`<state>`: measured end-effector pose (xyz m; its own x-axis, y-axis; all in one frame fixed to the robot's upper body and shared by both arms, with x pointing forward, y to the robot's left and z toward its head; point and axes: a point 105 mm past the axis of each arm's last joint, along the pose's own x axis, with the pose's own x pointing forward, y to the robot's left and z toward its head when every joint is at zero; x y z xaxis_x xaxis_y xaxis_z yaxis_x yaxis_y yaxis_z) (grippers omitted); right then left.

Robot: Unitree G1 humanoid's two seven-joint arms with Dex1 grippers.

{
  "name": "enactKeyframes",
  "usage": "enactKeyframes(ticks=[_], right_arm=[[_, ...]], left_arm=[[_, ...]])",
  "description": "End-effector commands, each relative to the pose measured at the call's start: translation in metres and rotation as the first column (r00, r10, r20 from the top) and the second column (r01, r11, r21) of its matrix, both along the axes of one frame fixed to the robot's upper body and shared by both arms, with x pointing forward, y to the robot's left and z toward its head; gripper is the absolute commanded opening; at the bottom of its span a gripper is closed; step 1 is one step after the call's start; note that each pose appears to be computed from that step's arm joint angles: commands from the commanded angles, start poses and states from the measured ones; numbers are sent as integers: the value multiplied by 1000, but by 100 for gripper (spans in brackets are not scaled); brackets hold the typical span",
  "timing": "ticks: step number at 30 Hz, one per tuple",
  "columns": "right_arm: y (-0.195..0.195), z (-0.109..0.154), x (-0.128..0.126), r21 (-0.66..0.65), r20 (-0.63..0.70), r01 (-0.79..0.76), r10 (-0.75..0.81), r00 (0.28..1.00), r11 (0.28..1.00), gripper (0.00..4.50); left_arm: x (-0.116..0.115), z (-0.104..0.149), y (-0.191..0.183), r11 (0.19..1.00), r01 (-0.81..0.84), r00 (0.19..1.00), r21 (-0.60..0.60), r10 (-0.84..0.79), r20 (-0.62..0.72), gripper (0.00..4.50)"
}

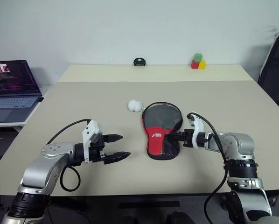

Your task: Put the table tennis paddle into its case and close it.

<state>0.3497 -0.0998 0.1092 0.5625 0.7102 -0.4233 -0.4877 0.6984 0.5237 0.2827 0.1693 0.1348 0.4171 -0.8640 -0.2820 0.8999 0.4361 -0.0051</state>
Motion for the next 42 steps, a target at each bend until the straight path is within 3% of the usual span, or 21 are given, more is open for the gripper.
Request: enactKeyframes(ticks=[1,10,19,33,42], right_arm=[[13,13,-17,26,38,-71,70,997,997,1],[9,-1,-57,28,-40,-71,72,997,997,1],[4,-15,-82,34,-71,-49,51,996,998,1],[4,-29,-89,29,-121,42,-38,992,999,1],[-31,-37,-87,-66,-120,190,-197,973,979,277]], left_arm=[[-8,9,-3,999,51,998,8,-52,21,450],[-18,6,-10,993,113,994,25,-113,-1,450],[-18,4,-12,989,140,990,37,-140,-9,450],[-18,2,-13,988,147,989,44,-147,-8,450],[-18,1,-13,989,140,990,45,-140,-3,450]])
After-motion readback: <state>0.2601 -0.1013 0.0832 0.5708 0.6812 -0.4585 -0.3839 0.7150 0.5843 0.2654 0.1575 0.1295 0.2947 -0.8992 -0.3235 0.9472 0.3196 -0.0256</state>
